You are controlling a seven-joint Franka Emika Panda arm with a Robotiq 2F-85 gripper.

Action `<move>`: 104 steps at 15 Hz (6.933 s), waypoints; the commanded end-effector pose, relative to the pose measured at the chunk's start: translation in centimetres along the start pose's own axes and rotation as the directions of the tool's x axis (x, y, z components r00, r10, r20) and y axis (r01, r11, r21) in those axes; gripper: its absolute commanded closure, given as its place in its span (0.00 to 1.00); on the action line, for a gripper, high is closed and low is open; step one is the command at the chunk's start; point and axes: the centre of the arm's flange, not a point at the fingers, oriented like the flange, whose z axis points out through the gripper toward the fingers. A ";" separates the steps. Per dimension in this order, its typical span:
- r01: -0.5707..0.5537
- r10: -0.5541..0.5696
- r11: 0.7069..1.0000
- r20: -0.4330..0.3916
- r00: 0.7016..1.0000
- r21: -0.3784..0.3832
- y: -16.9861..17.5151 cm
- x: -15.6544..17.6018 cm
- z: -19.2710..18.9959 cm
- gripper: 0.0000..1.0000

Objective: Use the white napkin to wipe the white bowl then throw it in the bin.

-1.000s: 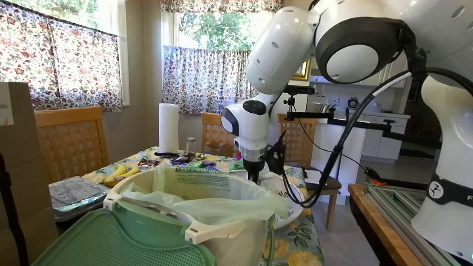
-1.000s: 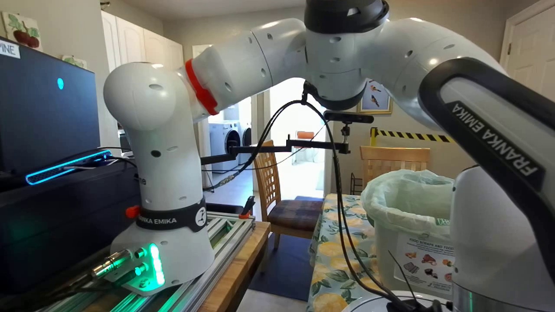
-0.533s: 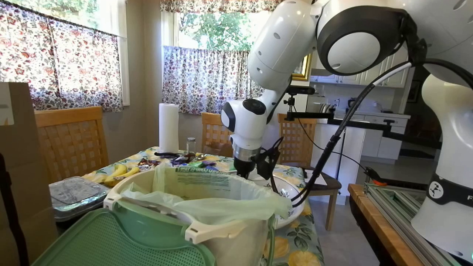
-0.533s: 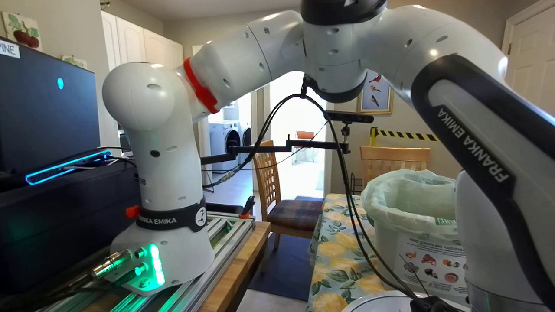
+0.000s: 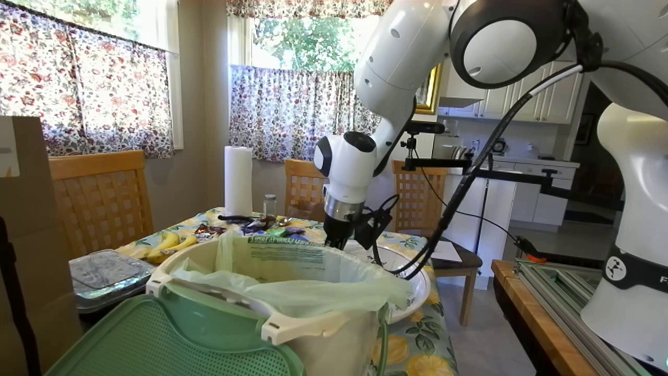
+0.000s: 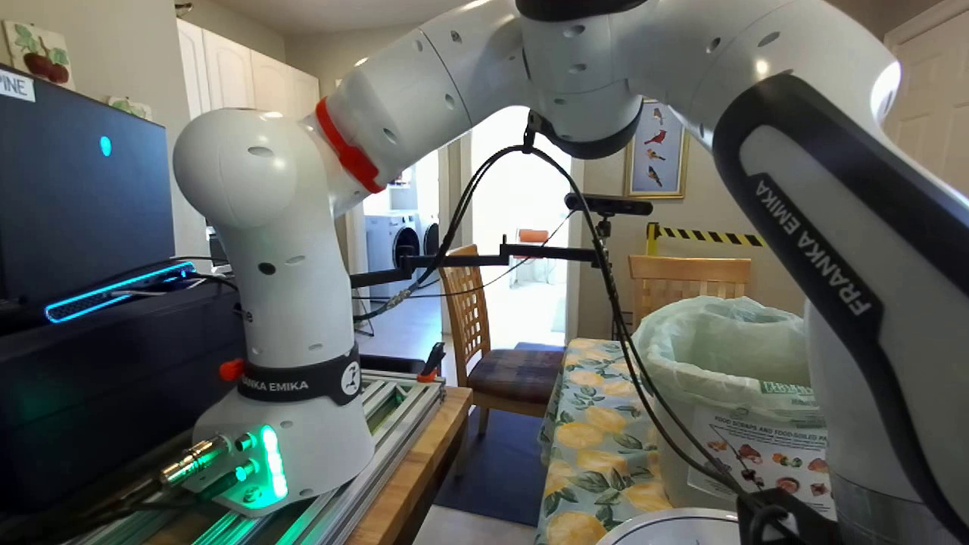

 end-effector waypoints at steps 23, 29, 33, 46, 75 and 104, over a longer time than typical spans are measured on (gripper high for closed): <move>0.290 -0.216 0.901 -0.245 0.945 0.324 0.1 0.8 -21.1 1.00; 0.320 -0.218 0.861 -0.282 0.934 0.394 -2.0 1.7 -22.8 1.00; 0.325 -0.214 0.826 -0.278 0.936 0.461 -4.4 1.9 -23.4 1.00; 0.403 -0.279 0.704 -0.293 0.914 0.585 -10.7 1.4 -25.7 1.00; 0.434 -0.371 0.664 -0.235 0.898 0.609 -15.6 0.0 -21.3 0.06; 0.071 -0.071 0.989 -0.004 0.997 0.131 -1.7 -1.5 -23.4 0.00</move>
